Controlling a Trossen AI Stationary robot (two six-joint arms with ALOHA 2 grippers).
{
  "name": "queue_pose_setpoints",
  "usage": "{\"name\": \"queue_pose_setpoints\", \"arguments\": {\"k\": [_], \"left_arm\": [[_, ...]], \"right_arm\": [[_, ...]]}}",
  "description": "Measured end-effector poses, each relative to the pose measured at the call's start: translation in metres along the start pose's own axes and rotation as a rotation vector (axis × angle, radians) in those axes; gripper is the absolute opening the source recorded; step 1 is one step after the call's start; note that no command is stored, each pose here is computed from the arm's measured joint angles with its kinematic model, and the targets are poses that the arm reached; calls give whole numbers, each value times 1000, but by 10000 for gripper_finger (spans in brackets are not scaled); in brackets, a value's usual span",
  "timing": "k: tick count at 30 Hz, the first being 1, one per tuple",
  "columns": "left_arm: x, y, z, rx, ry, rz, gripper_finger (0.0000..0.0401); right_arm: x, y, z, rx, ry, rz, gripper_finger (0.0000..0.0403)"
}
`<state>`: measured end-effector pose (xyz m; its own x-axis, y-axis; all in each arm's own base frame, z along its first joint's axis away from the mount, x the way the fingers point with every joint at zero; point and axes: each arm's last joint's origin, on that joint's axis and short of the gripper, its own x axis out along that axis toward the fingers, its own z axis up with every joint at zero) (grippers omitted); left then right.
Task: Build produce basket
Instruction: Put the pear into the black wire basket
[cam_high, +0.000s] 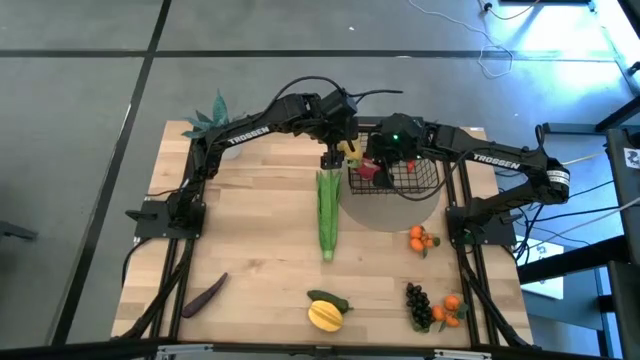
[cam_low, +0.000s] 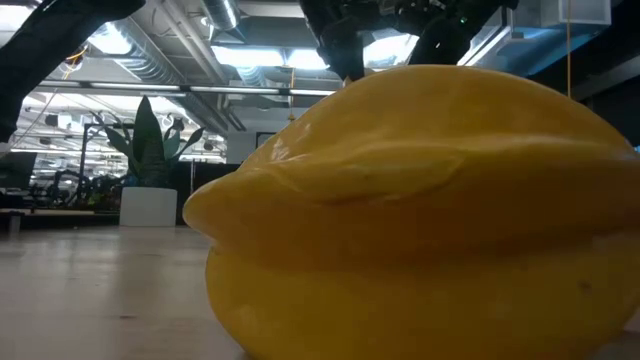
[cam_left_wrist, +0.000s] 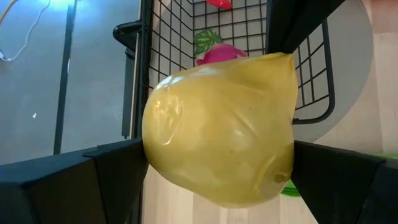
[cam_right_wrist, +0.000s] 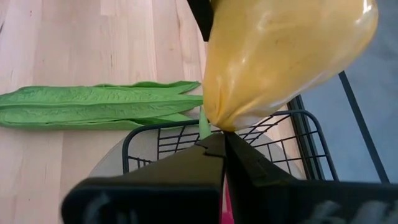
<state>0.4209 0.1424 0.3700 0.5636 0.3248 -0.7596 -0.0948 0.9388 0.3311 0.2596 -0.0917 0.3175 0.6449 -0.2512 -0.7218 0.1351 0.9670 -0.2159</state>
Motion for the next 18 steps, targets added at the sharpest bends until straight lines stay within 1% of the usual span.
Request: {"name": "queue_pose_setpoints", "arguments": {"k": [18], "left_arm": [[0,0,0,-1,-1,5,334]], "right_arm": [[0,0,0,-4,1,0,0]]}}
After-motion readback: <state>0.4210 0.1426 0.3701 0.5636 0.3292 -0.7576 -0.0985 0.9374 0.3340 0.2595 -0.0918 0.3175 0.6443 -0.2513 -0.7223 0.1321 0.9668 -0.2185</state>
